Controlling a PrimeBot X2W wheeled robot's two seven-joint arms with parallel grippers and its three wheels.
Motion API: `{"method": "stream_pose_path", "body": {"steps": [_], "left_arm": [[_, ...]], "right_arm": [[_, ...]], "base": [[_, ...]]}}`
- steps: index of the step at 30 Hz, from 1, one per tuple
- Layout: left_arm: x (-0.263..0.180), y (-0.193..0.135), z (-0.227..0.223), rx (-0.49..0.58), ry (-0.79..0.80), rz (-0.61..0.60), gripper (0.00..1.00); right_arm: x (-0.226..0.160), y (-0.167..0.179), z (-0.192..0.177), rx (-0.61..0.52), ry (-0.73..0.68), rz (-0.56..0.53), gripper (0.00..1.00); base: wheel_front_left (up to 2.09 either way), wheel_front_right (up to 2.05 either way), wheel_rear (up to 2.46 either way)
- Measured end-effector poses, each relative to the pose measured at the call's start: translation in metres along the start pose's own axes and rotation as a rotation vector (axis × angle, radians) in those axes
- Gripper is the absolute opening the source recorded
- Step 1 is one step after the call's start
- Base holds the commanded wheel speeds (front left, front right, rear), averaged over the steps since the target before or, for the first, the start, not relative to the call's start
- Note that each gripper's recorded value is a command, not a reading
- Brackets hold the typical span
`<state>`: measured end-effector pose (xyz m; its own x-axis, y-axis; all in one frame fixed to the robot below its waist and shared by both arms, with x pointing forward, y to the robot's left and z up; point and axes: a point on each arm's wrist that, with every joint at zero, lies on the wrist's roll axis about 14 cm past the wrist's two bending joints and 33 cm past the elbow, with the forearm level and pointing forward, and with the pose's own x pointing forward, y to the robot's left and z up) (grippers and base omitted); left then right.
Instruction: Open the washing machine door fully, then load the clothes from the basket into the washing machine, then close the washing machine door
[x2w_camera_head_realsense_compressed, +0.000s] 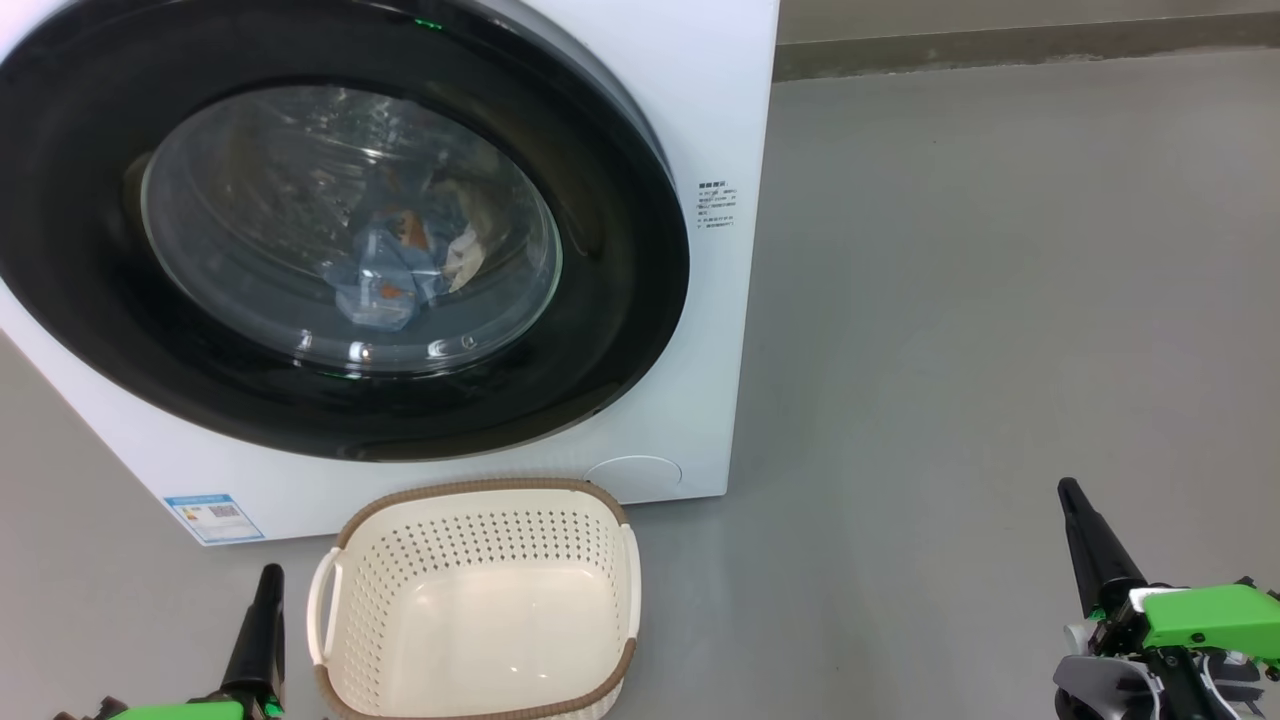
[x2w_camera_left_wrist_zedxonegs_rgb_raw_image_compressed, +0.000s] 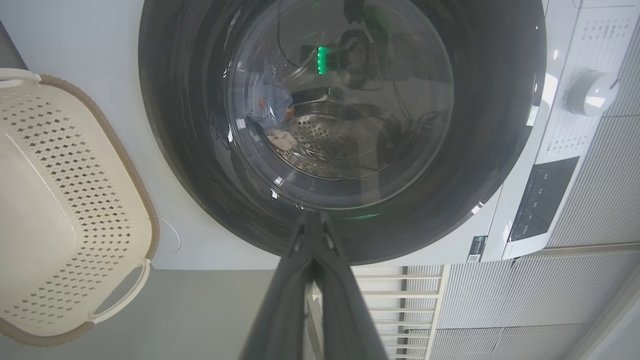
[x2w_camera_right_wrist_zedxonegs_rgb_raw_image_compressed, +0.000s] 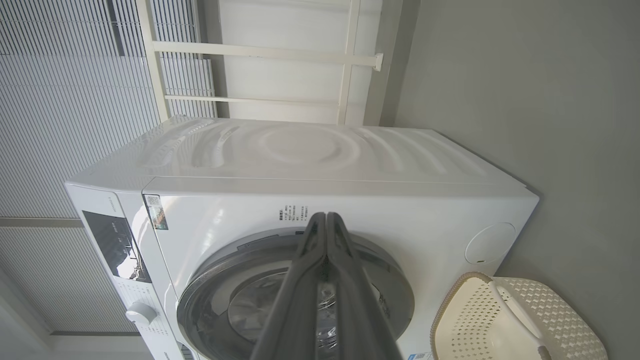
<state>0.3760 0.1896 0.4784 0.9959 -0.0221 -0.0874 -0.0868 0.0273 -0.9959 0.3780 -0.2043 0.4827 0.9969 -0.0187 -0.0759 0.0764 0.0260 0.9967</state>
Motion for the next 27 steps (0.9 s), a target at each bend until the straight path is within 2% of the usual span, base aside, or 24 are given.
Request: {"method": "stream_pose_path", "body": {"steps": [3, 27], "left_arm": [[0.0004, -0.0021, 0.0002, -0.027, -0.001, -0.008, 0.00], [0.0004, -0.0021, 0.0001, -0.027, -0.001, -0.008, 0.00]], "right_arm": [[0.0001, 0.0021, 0.0016, 0.035, -0.006, 0.009, 0.00], [0.0001, 0.0020, 0.0014, 0.038, -0.008, 0.009, 0.00]], "base": [[0.00, 0.00, 0.00], [0.00, 0.00, 0.00]]}}
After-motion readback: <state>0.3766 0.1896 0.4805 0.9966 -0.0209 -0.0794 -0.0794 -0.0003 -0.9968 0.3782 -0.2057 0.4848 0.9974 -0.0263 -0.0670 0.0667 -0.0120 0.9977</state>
